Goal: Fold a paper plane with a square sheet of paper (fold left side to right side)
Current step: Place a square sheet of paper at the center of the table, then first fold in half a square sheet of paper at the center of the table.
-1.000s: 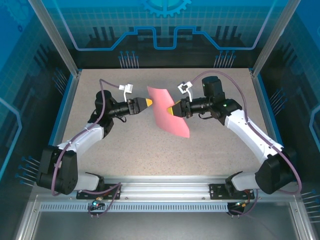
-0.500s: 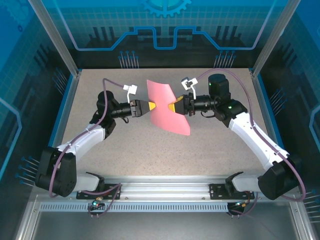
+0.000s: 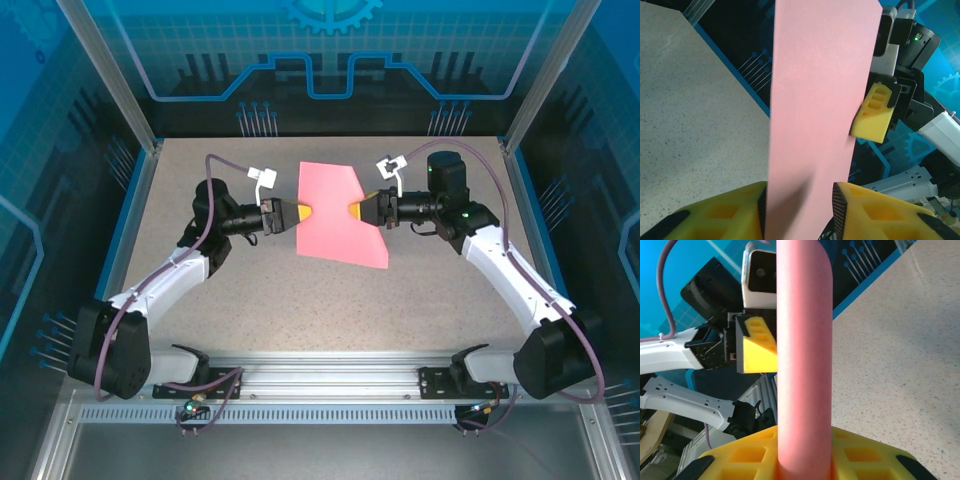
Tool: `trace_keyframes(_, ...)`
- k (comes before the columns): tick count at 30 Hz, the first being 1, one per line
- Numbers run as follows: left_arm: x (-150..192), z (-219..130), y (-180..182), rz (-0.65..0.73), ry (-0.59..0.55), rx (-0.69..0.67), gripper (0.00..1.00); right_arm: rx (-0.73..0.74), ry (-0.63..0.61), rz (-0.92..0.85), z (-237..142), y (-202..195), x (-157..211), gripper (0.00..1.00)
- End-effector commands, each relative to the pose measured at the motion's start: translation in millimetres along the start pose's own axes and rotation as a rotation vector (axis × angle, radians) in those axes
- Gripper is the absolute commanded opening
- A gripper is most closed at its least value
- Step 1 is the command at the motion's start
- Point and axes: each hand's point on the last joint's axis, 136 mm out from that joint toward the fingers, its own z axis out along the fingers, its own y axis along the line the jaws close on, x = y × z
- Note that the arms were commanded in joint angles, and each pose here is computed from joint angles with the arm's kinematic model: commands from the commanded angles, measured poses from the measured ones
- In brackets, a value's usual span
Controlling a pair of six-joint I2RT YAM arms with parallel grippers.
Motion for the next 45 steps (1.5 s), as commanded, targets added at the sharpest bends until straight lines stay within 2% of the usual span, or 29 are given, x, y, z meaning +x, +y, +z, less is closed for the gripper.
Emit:
trace_keyframes(1, -3.5, 2.8, -12.5, 0.054, 0.014, 0.016, 0.30, 0.003, -0.010, 0.010, -5.3, -2.3, 1.2, 0.26)
trace_keyframes(5, 2.2, 9.1, -9.1, 0.051, 0.040, 0.004, 0.11, 0.008, 0.001, 0.028, -3.0, -7.5, 6.0, 0.26)
trace_keyframes(7, 4.3, 10.2, -1.8, 0.035, 0.046, -0.024, 0.05, 0.033, 0.001, 0.036, -3.3, -13.3, 7.3, 0.31)
trace_keyframes(13, 20.3, 8.8, 51.0, -0.092, 0.050, -0.223, 0.05, 0.316, 0.032, 0.080, -16.5, -61.4, 22.4, 0.68)
trace_keyframes(15, 30.2, 9.5, 73.6, -0.153, 0.058, -0.278, 0.05, 0.436, 0.061, 0.116, -23.1, -85.2, 33.3, 0.76)
trace_keyframes(19, 51.2, 12.4, 114.3, -0.256, 0.078, -0.355, 0.06, 0.543, 0.102, 0.194, -24.8, -116.9, 52.8, 0.89)
trace_keyframes(23, 74.7, 15.3, 151.2, -0.356, 0.125, -0.423, 0.06, 0.575, 0.134, 0.288, -17.1, -141.4, 78.0, 0.92)
trace_keyframes(28, 100.9, 13.8, 188.7, -0.440, 0.193, -0.519, 0.06, 0.594, 0.159, 0.370, -4.5, -161.4, 104.7, 0.89)
trace_keyframes(33, 116.8, 10.7, 207.7, -0.474, 0.268, -0.588, 0.05, 0.585, 0.214, 0.464, 22.9, -178.0, 132.7, 0.64)
trace_keyframes(36, 117.0, 5.5, 211.4, -0.465, 0.288, -0.639, 0.05, 0.644, 0.261, 0.515, 33.9, -195.8, 148.6, 0.50)
trace_keyframes(42, 114.3, -2.8, 209.0, -0.427, 0.329, -0.696, 0.06, 0.694, 0.315, 0.553, 51.6, -220.2, 162.4, 0.31)
trace_keyframes(45, 112.3, -2.6, 207.1, -0.425, 0.331, -0.695, 0.07, 0.728, 0.355, 0.565, 55.2, -227.0, 171.6, 0.27)
